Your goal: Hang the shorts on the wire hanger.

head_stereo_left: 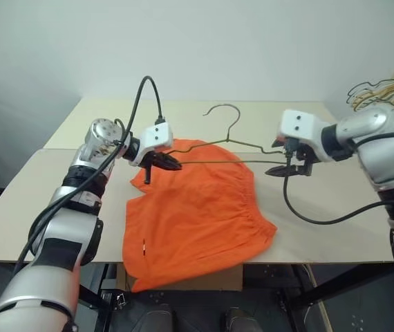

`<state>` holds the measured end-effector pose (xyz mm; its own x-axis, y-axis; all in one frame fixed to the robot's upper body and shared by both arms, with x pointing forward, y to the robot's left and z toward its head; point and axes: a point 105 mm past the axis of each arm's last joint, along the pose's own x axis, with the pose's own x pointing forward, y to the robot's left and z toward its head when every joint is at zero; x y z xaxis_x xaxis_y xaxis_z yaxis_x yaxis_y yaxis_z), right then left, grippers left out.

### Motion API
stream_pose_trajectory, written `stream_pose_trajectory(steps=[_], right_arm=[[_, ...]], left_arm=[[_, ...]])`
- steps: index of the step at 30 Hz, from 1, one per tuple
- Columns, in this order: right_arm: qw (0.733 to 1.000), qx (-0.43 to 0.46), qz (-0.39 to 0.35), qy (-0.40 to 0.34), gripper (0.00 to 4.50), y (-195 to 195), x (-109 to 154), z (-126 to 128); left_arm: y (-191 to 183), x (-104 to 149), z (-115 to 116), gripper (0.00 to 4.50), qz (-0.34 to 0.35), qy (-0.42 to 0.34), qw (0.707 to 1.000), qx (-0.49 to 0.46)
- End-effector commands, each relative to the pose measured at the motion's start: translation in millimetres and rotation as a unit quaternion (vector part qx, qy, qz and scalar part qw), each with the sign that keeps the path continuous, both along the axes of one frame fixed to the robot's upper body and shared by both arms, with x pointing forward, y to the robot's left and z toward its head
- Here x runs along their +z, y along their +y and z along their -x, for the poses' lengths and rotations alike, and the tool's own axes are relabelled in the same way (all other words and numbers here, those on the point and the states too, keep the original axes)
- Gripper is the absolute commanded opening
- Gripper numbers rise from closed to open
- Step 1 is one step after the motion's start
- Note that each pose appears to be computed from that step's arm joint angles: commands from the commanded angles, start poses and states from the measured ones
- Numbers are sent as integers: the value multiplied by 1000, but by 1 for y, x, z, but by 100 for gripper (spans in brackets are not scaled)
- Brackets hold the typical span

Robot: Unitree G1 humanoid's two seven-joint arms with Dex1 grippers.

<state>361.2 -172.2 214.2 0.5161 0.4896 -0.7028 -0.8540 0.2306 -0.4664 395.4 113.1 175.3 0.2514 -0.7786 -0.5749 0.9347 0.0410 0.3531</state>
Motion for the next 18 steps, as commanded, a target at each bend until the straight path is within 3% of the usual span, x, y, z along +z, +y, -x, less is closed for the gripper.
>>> stream_pose_trajectory(steps=[1, 9, 16, 18], right_arm=[[999, 16, 14, -24, 303, 5, 13, -2], [999, 21, 39, -16, 10, 5, 5, -4], [998, 33, 45, -6, 4, 2, 4, 4], [998, 35, 45, -2, 0, -1, 2, 9]], left_arm=[[-6, 18, 1, 0, 13, -29, 999, -18], [-7, 16, 4, 0, 13, -26, 999, -26], [-8, 17, 10, 0, 19, -37, 997, -60], [-7, 20, 12, 56, 35, -38, 996, -69]])
